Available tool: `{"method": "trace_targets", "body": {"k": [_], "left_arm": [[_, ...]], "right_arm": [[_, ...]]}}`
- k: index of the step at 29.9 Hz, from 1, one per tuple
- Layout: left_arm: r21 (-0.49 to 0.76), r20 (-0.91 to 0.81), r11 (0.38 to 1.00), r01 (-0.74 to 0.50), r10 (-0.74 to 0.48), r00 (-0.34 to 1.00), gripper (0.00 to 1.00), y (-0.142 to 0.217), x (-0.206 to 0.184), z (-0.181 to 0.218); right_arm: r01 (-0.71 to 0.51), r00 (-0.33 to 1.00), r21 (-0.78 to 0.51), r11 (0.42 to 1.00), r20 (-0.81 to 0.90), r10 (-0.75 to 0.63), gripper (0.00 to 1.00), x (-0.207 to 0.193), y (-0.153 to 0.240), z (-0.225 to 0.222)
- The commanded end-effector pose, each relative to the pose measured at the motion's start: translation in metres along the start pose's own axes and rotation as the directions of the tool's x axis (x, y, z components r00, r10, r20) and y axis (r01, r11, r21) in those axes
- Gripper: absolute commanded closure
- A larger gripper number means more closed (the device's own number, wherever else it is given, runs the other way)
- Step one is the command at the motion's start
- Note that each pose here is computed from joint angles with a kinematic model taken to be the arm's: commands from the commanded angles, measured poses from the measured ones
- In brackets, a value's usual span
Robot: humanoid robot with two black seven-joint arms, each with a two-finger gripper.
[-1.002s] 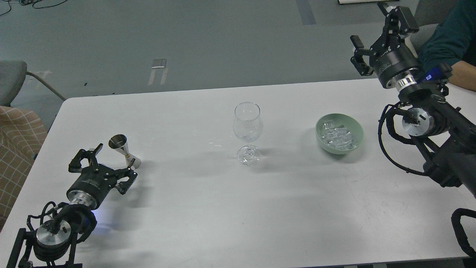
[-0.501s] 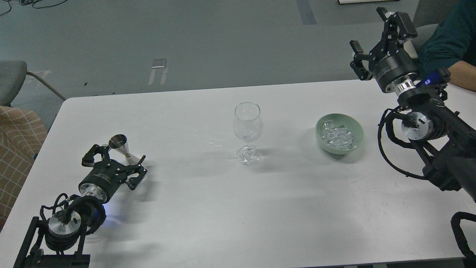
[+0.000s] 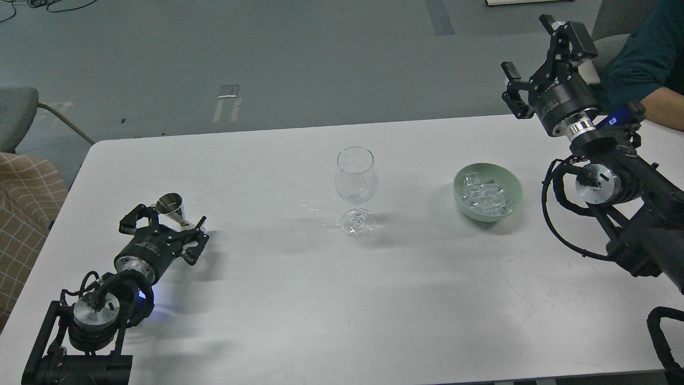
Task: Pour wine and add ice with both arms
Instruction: 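Close the left gripper around the metal jigger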
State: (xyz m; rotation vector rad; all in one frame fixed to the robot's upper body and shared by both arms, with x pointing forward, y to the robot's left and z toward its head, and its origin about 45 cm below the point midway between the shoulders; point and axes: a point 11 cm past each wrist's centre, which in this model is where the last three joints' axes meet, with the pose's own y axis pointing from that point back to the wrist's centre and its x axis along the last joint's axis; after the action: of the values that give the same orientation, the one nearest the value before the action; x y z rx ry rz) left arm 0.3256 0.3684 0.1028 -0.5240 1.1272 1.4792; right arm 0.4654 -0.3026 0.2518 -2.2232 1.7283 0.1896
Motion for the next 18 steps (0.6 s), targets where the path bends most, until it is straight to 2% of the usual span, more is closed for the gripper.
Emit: {"method": "trace_targets", "body": {"k": [1,7,17,18], "left_arm": [[-0.016,-0.01,1.0,-0.025,0.025,1.0,0.42,-0.0013,0.0033,0.0015],[-0.022,-0.015,0.999,-0.04,0.04,0.999,0.52,-0.0022,0.0045,0.003],[-0.026,-0.016,0.999,-0.033,0.033,0.999,0.59,-0.0021,0.0039,0.0037],[-0.024,-0.016,0.999,-0.033,0.033,0.999,0.62,-0.0017,0.0044,0.0032]], "right_arm": [[-0.002,1.0,-0.002,1.0,0.0,0.002,0.0,0.0009,0.001,0.0009],[-0.006,1.0,-0.006,1.0,0.003,0.006,0.0,0.0018,0.0027,0.0033],[-0.006,1.0,-0.007,1.0,0.003,0.006,0.0,0.0021,0.0032,0.0039],[-0.006,1.0,-0.007,1.0,0.003,0.006,0.0,0.0021,0.0032,0.0039]]}}
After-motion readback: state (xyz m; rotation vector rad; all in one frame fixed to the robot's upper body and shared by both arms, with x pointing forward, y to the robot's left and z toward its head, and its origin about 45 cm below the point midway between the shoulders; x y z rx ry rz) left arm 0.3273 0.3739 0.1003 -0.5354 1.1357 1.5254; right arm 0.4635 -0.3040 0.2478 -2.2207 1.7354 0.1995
